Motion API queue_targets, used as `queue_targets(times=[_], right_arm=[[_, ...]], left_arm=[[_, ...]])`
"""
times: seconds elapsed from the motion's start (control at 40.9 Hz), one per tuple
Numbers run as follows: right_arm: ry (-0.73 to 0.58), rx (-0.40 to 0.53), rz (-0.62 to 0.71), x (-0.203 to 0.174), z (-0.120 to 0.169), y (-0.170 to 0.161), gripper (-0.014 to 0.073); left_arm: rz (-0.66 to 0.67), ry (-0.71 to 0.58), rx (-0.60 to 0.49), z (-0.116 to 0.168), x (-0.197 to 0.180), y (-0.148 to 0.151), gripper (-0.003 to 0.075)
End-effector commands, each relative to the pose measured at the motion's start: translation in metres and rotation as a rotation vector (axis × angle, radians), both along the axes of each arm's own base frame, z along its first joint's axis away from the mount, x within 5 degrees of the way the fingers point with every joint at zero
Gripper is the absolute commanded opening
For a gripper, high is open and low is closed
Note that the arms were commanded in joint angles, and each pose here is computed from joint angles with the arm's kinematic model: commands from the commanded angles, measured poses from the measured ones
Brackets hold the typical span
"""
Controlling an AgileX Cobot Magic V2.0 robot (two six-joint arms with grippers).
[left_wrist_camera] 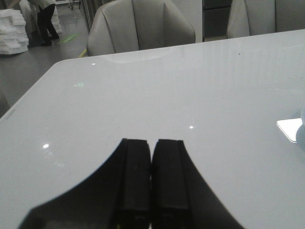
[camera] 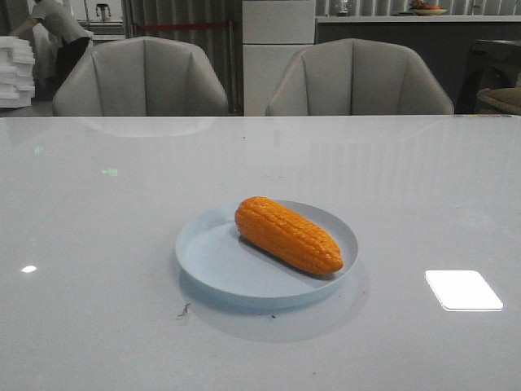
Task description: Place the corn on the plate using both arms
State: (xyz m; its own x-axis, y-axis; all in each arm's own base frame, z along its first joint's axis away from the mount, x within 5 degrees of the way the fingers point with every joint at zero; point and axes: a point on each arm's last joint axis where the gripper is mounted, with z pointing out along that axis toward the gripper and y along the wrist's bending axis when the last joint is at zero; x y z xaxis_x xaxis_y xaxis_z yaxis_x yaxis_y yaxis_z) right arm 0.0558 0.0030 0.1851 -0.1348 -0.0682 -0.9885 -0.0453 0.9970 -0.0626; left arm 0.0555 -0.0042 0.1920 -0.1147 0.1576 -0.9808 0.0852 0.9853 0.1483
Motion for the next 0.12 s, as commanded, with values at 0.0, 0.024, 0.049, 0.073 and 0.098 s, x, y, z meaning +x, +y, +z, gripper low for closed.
queue_targets(times=[0.0, 0.024, 0.049, 0.073, 0.098], right_arm=[[-0.121, 0.007, -0.008, -0.0018, 0.0156, -0.0008, 0.0055], [-0.121, 0.007, -0.008, -0.0018, 0.0156, -0.0008, 0.0055], [-0.121, 0.007, -0.008, -0.0018, 0.0156, -0.0008, 0.0055], [-0.121, 0.007, -0.008, -0.0018, 0.0156, -0.0008, 0.0055], [-0.121, 0.007, -0.008, -0.0018, 0.0156, -0.0008, 0.0055]], left_arm=[[0.011, -0.059, -0.024, -0.0042, 0.0008, 0.0006, 0.0094], [0.011, -0.059, -0.024, -0.0042, 0.0008, 0.0006, 0.0094], [0.011, -0.059, -0.024, -0.0042, 0.0008, 0.0006, 0.0094], [0.011, -0.059, -0.024, -0.0042, 0.0008, 0.0006, 0.0094], [0.011, -0.059, -0.024, -0.0042, 0.0008, 0.0006, 0.0094]])
